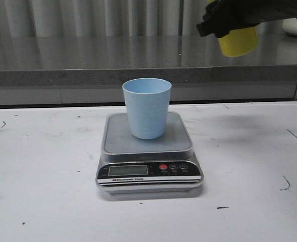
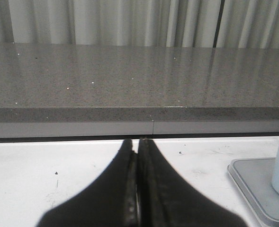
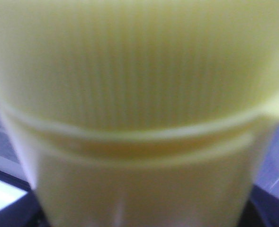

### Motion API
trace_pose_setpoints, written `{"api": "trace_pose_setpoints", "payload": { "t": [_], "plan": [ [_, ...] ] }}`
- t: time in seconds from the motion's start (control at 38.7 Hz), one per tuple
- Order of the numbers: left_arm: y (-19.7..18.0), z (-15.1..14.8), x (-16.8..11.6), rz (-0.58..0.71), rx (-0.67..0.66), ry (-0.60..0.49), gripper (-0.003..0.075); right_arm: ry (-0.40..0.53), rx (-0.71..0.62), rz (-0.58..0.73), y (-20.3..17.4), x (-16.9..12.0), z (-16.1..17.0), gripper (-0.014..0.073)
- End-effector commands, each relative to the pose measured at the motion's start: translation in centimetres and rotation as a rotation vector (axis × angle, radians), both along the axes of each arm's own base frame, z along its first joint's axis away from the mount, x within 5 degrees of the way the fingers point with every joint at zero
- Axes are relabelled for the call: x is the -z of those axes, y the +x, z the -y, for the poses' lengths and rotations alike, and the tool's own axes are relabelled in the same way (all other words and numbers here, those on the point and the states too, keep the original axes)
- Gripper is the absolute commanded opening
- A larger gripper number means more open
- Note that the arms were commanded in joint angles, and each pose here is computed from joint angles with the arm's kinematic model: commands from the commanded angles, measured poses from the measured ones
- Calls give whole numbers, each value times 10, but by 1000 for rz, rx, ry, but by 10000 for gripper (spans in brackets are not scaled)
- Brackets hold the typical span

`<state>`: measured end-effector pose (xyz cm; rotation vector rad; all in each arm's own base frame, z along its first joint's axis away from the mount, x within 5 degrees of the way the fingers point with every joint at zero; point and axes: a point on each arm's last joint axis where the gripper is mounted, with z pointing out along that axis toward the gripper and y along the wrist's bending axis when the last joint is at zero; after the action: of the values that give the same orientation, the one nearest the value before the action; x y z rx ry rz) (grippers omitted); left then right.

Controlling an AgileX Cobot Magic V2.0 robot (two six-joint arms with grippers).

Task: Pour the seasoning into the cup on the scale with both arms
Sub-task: 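Lower the yellow bottle back down onto the table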

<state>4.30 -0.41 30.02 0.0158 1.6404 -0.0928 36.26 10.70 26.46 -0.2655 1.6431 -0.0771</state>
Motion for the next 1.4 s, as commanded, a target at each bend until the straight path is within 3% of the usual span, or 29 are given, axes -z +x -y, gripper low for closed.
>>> {"api": "trace_pose_setpoints", "payload": {
  "t": [0.0,0.1,0.59,0.96,1.21,1.37],
  "plan": [
    [-1,0,-15,96,-1,-23,-20,260,39,94,-3,-35,3,59],
    [-1,0,-15,96,-1,-23,-20,374,32,34,-3,-31,2,59],
    [-1,0,-15,96,-1,-23,-20,360,21,-17,-20,-25,5,59],
    [-1,0,-15,96,-1,-23,-20,266,72,-44,-68,49,18,59],
    [-1,0,-15,96,-1,-23,-20,306,88,-102,-63,83,16,59],
    [-1,0,-15,96,-1,-23,-20,278,43,-71,-60,89,12,59]
  ]
}}
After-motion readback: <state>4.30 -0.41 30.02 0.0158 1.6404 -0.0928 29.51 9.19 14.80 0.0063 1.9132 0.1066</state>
